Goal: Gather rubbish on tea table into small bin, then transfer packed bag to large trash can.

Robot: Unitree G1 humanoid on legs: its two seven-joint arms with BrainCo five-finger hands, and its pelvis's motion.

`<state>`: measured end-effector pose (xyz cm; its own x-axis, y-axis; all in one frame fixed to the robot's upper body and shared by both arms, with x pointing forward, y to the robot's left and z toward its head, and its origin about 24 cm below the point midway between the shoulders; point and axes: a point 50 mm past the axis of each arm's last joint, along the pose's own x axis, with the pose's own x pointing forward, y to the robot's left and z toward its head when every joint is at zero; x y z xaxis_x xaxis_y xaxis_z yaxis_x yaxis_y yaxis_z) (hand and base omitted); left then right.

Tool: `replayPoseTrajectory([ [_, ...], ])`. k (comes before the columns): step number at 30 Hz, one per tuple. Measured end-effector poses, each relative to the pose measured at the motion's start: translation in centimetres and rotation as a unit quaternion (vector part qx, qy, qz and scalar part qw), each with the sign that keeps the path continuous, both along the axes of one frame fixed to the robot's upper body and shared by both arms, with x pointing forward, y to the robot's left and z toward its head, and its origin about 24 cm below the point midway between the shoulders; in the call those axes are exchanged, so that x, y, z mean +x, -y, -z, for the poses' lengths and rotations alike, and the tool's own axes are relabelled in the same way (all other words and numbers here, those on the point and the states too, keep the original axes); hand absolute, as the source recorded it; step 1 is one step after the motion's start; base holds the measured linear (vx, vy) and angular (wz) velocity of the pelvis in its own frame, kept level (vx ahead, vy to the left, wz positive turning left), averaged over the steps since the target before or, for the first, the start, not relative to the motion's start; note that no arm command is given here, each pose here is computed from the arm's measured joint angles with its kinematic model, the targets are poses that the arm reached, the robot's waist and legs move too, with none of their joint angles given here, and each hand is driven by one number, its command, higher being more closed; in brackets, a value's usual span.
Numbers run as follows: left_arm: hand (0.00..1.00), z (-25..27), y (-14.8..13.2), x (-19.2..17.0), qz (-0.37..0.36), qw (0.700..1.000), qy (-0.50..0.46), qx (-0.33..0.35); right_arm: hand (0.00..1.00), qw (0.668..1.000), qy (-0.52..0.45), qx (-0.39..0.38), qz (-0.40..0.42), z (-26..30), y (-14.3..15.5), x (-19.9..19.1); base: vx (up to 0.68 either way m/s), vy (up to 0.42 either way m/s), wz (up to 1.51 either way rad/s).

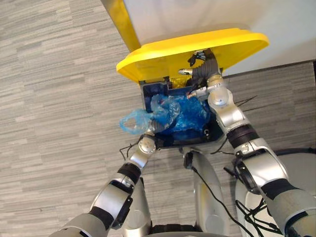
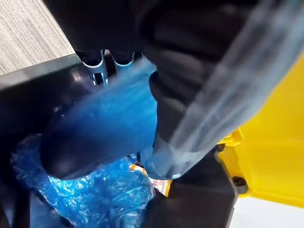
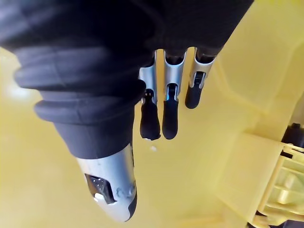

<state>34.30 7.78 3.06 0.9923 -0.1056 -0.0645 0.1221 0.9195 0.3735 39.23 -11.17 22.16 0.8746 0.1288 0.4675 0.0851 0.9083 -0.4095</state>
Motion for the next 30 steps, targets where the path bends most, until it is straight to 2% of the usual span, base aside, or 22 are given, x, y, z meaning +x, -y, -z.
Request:
replayPoseTrajectory([
  [8, 0.00, 4.3, -2.4, -3.0, -0.009, 0.998, -0.065, 0.008, 0.00, 0.997, -0.078, -0.001, 0.007, 6.5, 1.4, -1.4, -0.04, 0.064, 0.02],
  [15, 0.00, 8.9, -5.4, -8.3, -0.037, 0.989, -0.139, -0.019, 0.00, 0.971, -0.232, 0.046, 0.025, 17.6, 2.0, -6.4, -0.09, 0.150, -0.14],
  [18, 0.00, 10.7, -7.8, -11.0, -0.062, 0.982, -0.177, -0.027, 0.00, 0.950, -0.308, 0.044, 0.032, 22.4, 2.7, -9.9, -0.29, 0.304, -0.64],
  [21, 0.00, 12.7, -11.1, -14.7, -0.116, 0.967, -0.225, -0.031, 0.00, 0.926, -0.370, 0.047, 0.054, 25.9, 4.6, -13.6, -0.29, 0.131, -0.63],
  [23, 0.00, 14.1, -13.3, -18.3, -0.154, 0.950, -0.269, -0.031, 0.00, 0.894, -0.429, 0.070, 0.110, 28.9, 7.6, -17.8, -0.10, 0.007, -0.03],
  [26, 0.00, 14.4, -14.7, -20.3, -0.195, 0.939, -0.281, -0.046, 0.00, 0.864, -0.477, 0.071, 0.146, 31.0, 9.8, -21.1, -0.01, -0.099, -0.14],
  [30, 0.00, 15.0, -13.5, -21.1, -0.197, 0.932, -0.296, -0.074, 0.00, 0.821, -0.527, 0.072, 0.208, 32.9, 13.0, -24.1, 0.01, -0.062, -0.34],
])
